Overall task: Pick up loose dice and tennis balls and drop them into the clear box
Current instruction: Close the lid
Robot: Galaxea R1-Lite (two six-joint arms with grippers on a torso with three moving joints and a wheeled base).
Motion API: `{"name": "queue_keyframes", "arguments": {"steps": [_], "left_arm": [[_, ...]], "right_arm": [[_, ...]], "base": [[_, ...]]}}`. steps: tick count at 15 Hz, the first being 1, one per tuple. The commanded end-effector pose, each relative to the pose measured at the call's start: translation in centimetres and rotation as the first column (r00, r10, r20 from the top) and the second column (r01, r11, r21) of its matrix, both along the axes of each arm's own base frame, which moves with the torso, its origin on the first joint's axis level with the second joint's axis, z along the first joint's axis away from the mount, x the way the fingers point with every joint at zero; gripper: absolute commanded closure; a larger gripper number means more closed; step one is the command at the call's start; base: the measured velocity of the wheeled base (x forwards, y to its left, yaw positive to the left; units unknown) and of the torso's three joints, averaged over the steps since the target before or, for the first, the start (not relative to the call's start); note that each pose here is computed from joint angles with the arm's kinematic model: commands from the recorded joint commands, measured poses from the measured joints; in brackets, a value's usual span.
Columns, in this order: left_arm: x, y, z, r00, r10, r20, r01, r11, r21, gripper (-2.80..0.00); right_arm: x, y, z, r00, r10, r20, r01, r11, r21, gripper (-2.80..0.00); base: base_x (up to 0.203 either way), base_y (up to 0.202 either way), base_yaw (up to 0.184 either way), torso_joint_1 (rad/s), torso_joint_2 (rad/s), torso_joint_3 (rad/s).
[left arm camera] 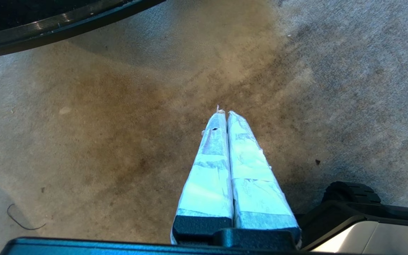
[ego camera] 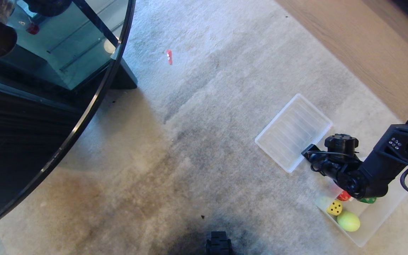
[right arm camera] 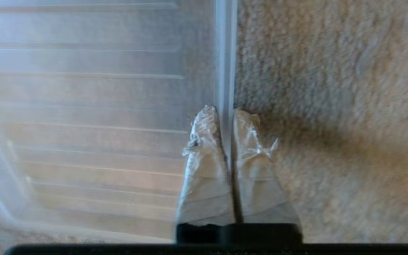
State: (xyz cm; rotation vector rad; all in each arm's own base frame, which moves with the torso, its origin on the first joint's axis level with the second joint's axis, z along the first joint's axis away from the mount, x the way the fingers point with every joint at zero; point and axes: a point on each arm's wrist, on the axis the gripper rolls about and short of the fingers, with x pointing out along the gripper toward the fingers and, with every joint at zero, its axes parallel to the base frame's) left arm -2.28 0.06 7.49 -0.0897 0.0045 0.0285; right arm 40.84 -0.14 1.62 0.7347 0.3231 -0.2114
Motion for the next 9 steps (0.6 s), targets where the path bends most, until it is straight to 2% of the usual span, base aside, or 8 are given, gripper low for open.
{"name": "queue_keyframes", "arguments": {"steps": [1,4,9], "left_arm": [[0.0,0.0,0.0,1.0,0.001,-0.001,-0.001,1.0,-0.001,0.0],[0.0,0.0,0.0,1.0,0.001,0.0,-0.001,1.0,-0.001,0.0],[0.0,0.0,0.0,1.0,0.001,0.0,-0.001,1.0,-0.001,0.0]], "right_arm": [[-0.3,0.0,1.1,1.0,-0.003,0.025,0.003,1.0,0.003,0.0],[-1.3,-0.1,1.9,1.0,-0.009,0.022,0.009,1.0,0.002,0.0],[-5.9,0.0,9.4,0.992,0.002,0.123,0.0,1.0,-0.022,0.0]], "base": [[0.0,0.0,0.0,0.0,0.0,0.0],[0.0,0.0,0.0,0.0,0.0,0.0],[0.0,0.0,0.0,0.0,0.0,0.0]]}}
